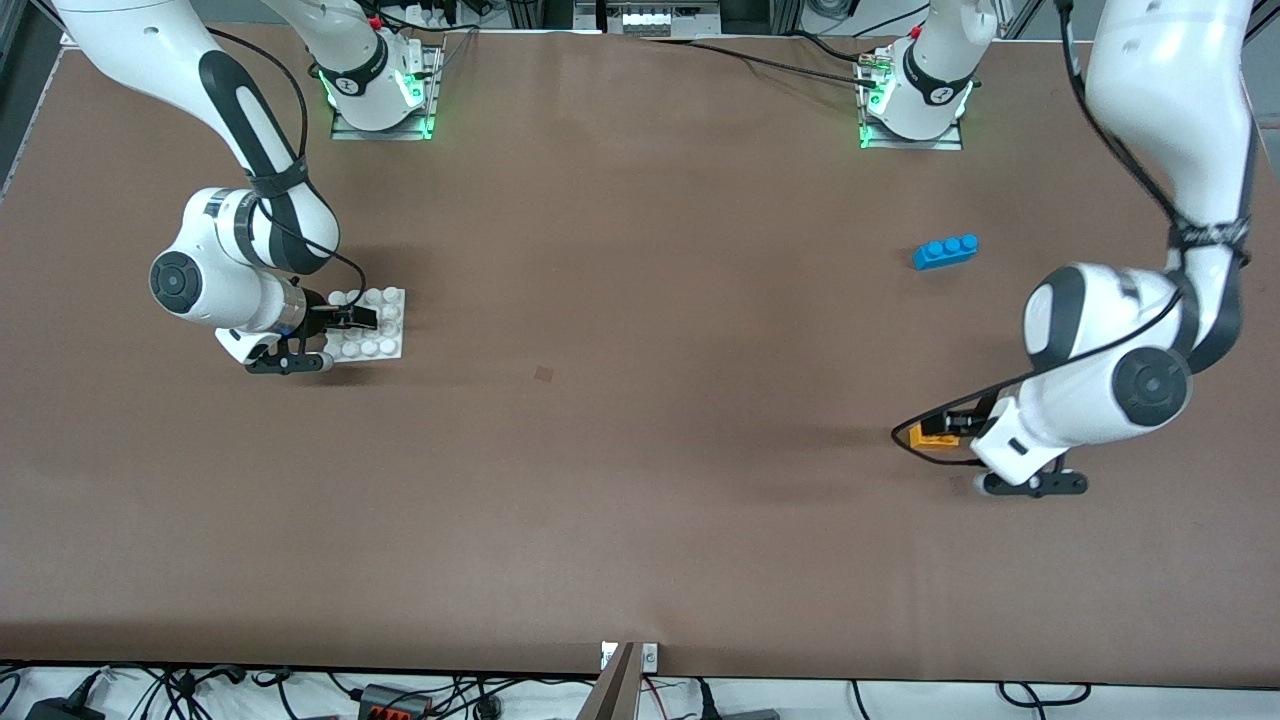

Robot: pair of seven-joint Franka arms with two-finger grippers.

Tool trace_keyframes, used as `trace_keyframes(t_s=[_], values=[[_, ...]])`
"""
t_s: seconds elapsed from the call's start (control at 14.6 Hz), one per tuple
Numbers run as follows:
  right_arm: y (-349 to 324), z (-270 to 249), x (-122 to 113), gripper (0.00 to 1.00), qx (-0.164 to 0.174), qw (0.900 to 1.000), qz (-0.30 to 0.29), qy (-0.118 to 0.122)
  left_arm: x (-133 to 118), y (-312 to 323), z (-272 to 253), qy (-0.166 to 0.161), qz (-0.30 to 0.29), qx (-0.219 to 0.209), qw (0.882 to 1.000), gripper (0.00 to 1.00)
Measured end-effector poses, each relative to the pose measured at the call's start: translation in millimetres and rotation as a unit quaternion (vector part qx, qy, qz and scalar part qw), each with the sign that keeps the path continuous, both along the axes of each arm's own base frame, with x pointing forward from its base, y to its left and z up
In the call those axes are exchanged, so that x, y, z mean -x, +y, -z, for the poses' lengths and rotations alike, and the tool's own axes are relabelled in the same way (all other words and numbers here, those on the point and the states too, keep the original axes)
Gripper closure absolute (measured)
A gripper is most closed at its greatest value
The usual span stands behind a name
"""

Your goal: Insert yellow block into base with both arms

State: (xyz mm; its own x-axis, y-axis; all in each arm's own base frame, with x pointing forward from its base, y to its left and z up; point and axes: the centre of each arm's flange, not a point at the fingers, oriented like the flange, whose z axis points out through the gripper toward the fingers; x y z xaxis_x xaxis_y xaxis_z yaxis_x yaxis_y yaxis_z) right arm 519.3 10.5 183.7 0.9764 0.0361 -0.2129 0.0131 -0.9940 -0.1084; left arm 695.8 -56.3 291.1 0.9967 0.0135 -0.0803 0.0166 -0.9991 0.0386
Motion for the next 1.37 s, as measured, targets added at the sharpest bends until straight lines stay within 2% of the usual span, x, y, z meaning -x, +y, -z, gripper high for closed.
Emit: trace_keyframes(t_s=[0.27, 0.34, 0.41, 0.55, 0.62, 0.75, 1.37], values=[[-4.7, 4.6, 1.1, 0.03, -0.002, 1.000, 0.009, 0.004, -5.6, 18.3, 31.1, -0.007, 0.019, 0.003, 1.000, 0.00], [-4.2, 3.0, 0.6, 0.11, -0.003, 1.000, 0.009, 0.003, -6.2, 18.9, 34.3, -0.009, 0.021, 0.003, 1.000, 0.00], [-4.5, 3.0, 0.6, 0.11, -0.003, 1.000, 0.010, 0.003, -6.3, 18.4, 38.2, -0.011, 0.023, 0.003, 1.000, 0.00], [-9.3, 0.7, 0.0, 0.22, -0.001, 1.000, 0.013, 0.001, -4.7, 16.3, 50.1, -0.016, 0.026, 0.004, 1.000, 0.00], [-9.1, 1.1, 0.1, 0.22, -0.002, 1.000, 0.014, 0.002, -2.1, 15.6, 58.0, -0.017, 0.027, 0.004, 0.999, 0.00], [-11.8, 1.6, 0.2, 0.31, -0.001, 1.000, 0.016, 0.002, 3.2, 15.7, 70.5, -0.017, 0.027, 0.004, 0.999, 0.00], [-12.3, 3.9, 0.9, 0.35, -0.001, 1.000, 0.016, 0.005, 16.3, 15.5, 89.0, -0.011, 0.029, 0.003, 1.000, 0.00]])
